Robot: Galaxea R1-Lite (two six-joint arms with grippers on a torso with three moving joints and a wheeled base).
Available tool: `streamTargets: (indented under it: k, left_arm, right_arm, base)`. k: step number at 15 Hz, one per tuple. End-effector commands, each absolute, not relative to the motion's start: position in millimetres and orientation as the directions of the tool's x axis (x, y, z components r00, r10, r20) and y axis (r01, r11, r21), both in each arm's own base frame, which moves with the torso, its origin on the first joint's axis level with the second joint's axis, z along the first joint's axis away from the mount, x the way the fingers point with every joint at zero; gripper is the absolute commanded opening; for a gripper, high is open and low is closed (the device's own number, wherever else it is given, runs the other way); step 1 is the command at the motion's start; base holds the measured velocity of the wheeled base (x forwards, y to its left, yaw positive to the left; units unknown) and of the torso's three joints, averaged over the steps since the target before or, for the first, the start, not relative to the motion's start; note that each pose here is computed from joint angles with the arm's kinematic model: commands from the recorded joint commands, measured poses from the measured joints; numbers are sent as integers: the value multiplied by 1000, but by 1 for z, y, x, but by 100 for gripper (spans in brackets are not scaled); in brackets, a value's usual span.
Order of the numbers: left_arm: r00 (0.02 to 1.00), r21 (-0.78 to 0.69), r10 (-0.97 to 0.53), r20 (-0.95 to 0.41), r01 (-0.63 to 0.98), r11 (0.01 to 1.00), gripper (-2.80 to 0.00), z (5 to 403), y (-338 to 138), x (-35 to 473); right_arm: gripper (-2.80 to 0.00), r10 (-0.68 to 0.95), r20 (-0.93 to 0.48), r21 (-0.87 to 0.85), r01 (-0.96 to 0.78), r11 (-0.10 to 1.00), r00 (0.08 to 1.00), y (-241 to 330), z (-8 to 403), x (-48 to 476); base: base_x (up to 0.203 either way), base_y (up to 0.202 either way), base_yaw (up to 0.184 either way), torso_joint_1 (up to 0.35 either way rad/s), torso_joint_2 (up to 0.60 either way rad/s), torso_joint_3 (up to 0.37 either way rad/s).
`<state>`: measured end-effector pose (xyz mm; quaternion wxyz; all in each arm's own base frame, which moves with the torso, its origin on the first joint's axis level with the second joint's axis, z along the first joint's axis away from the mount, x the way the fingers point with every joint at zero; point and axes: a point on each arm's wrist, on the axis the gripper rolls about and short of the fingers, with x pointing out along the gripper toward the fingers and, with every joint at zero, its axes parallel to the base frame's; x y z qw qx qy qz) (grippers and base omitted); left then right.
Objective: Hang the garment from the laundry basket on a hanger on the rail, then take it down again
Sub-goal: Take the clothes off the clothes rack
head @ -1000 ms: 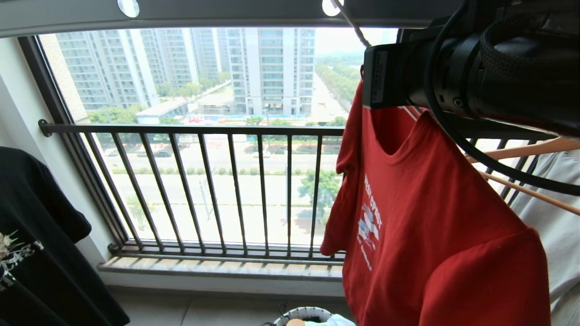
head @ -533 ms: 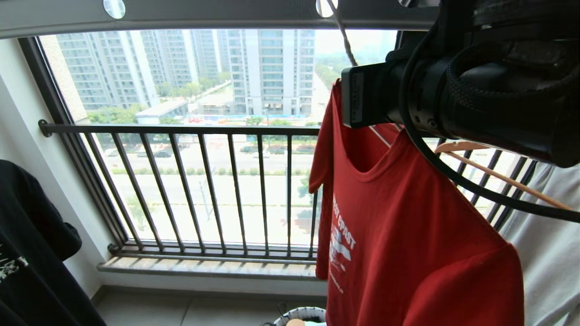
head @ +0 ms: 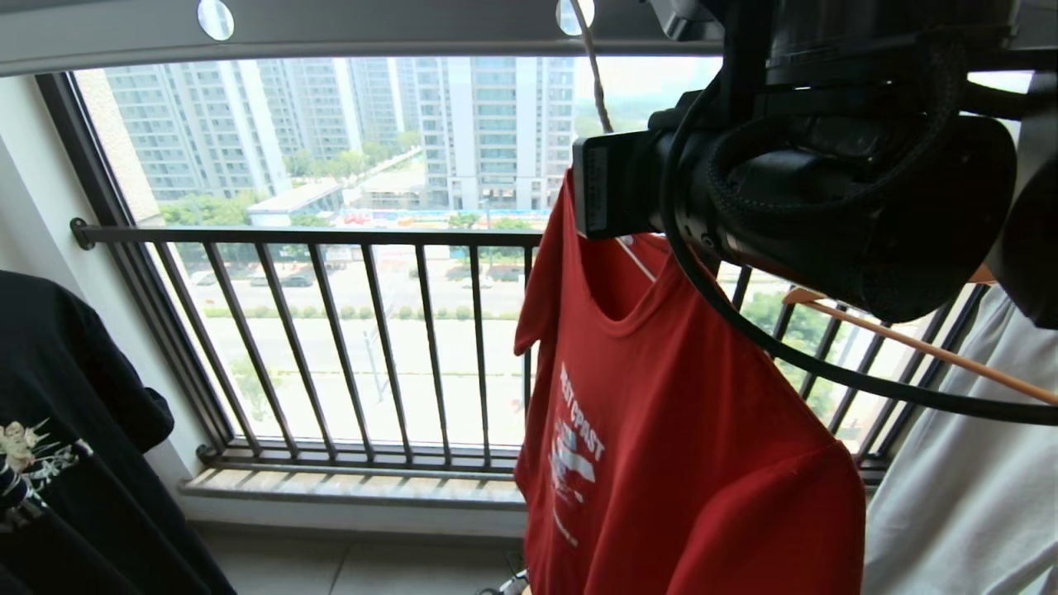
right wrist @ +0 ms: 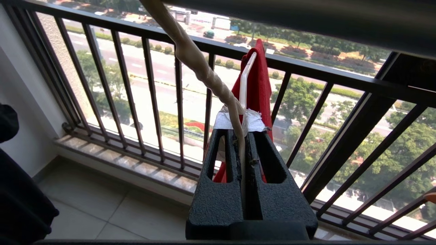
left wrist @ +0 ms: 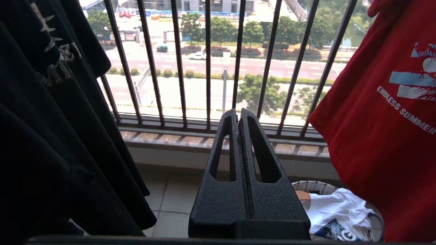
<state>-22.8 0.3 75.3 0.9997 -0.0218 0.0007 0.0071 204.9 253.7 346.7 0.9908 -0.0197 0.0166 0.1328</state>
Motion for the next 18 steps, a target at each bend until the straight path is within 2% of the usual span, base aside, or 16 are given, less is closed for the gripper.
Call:
streamTargets:
  k: [1, 9, 18]
  left_arm:
    - [1000, -44, 15, -2, -15, 999, -280, 75, 0, -23]
    - [1000, -44, 15, -2, -15, 999, -280, 75, 0, -23]
    - [1000, -44, 15, -2, -15, 999, -280, 75, 0, -23]
  right_arm:
    - [-280, 257, -64, -54, -261, 964, 964, 262, 336, 211]
    - [-280, 276, -90, -77, -283, 956, 957, 271, 326, 214]
    - [-280, 247, -44, -36, -248, 968, 968, 259, 343, 207]
  base:
    - [0, 0, 0, 0, 0, 0]
    - [0, 0, 0, 0, 0, 0]
    - [0, 0, 0, 0, 0, 0]
